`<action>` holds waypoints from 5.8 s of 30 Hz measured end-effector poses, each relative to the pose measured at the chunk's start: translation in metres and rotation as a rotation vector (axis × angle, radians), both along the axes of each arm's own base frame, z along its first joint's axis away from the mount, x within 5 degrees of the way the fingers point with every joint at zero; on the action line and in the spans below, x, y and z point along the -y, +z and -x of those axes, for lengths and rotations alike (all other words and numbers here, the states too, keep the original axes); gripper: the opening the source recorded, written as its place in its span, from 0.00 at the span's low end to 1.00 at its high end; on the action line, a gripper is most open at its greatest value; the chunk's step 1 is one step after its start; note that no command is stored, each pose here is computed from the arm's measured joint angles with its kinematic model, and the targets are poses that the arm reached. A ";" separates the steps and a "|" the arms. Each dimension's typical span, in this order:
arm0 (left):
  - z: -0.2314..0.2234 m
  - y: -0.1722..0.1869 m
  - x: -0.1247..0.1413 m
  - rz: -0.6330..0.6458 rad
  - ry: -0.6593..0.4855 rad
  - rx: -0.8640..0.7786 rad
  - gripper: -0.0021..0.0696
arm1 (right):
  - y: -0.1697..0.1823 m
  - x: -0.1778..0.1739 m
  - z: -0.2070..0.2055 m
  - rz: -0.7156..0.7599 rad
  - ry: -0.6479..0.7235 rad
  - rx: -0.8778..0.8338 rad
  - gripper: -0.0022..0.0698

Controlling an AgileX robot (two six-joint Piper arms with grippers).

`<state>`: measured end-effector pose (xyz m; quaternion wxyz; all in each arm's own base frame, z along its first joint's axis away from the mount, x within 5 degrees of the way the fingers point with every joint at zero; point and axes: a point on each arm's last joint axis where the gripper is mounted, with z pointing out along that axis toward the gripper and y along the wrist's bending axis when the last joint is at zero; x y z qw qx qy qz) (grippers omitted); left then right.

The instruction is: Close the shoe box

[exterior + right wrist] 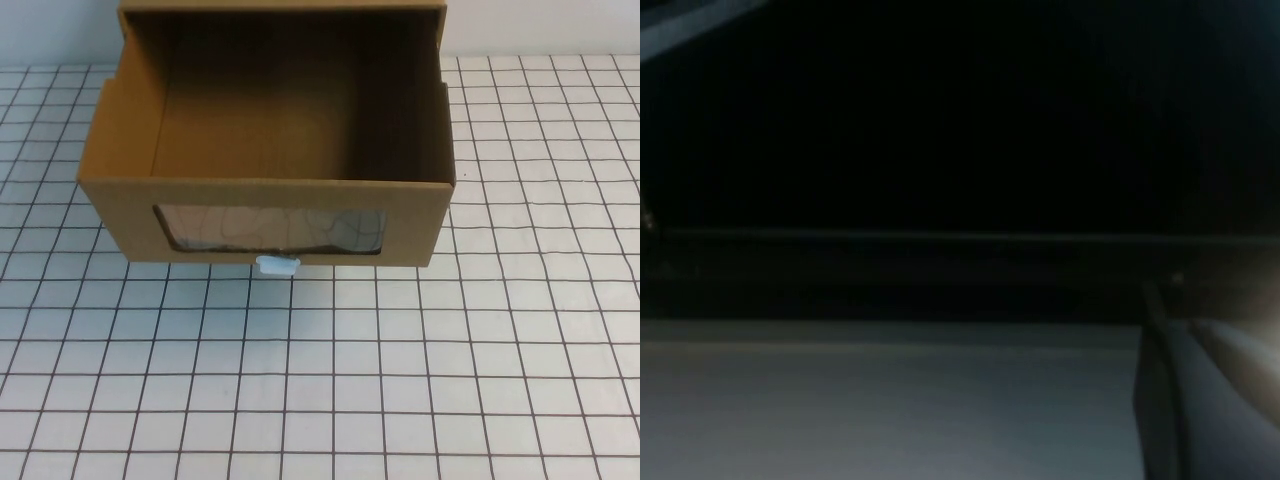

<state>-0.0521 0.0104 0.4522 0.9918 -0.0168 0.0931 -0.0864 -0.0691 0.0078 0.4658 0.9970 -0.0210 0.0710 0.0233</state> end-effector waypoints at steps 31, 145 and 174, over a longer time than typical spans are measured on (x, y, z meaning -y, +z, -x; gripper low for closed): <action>-0.234 0.018 0.038 -0.309 -0.028 -1.474 0.03 | 0.031 0.003 -0.211 -0.297 0.309 -1.317 0.01; -0.535 -0.060 0.162 -0.329 -0.985 -1.848 0.03 | -0.206 -0.296 -0.471 1.465 0.053 -1.053 0.01; -0.536 -0.062 0.158 -0.345 -1.004 -1.844 0.03 | -0.146 -0.318 -0.414 1.399 0.026 -0.956 0.01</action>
